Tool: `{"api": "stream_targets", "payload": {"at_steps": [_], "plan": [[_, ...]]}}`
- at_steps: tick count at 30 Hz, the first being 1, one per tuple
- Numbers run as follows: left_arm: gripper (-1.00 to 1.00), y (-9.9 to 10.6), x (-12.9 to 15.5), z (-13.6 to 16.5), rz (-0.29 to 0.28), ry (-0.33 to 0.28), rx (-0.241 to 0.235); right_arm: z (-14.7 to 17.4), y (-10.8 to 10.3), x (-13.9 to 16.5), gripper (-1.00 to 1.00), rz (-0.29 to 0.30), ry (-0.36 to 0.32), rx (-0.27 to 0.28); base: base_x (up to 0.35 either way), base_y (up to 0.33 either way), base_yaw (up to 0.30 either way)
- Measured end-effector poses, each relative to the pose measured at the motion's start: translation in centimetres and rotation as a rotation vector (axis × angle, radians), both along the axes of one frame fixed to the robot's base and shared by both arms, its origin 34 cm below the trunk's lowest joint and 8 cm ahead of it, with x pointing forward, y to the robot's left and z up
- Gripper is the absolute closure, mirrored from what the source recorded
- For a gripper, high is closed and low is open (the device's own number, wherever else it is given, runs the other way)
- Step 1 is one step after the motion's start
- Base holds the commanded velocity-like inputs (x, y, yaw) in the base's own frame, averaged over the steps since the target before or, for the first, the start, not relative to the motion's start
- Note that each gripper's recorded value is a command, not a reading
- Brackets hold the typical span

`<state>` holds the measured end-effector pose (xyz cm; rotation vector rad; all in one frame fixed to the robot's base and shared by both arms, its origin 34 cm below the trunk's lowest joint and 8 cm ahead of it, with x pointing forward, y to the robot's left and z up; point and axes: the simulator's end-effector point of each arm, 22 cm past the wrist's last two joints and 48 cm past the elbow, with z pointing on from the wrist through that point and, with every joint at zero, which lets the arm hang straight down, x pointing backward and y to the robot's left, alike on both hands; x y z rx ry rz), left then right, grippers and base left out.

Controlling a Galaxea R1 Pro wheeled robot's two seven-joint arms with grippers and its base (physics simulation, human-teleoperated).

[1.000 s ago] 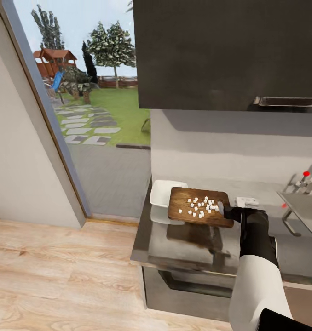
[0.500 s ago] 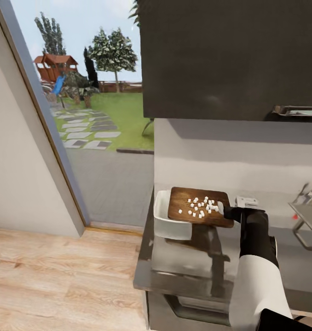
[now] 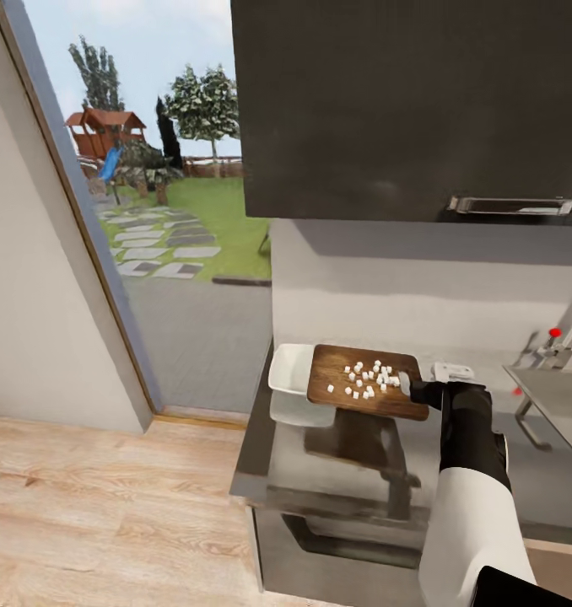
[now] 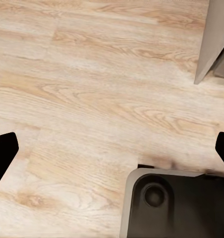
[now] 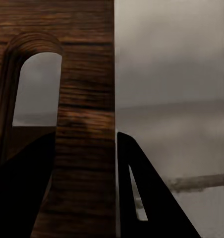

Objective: In the kitchen, take the Vidalia onion out of the sink, dice it on the chopping board with the paring knife, put the diced onion into the bowl on the countertop, then place both the paring knife and the chopping board into the sink.

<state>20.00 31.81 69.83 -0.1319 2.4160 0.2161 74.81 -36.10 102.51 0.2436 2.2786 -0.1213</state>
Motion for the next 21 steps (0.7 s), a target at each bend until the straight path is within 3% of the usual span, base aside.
{"api": "stream_targets", "payload": {"at_steps": [10,21], "plan": [[-1.00,0.0,0.5,0.2,0.000,-0.018,0.000,1.0,0.0,-0.1,1.00,-0.001,-0.014,0.002,-0.003,-0.009,0.000],[-1.00,0.0,1.0,0.3,0.000,-0.034,0.000,2.1,-0.1,-0.2,1.00,-0.002,-0.029,-0.003,0.035,-0.244,0.000]]}}
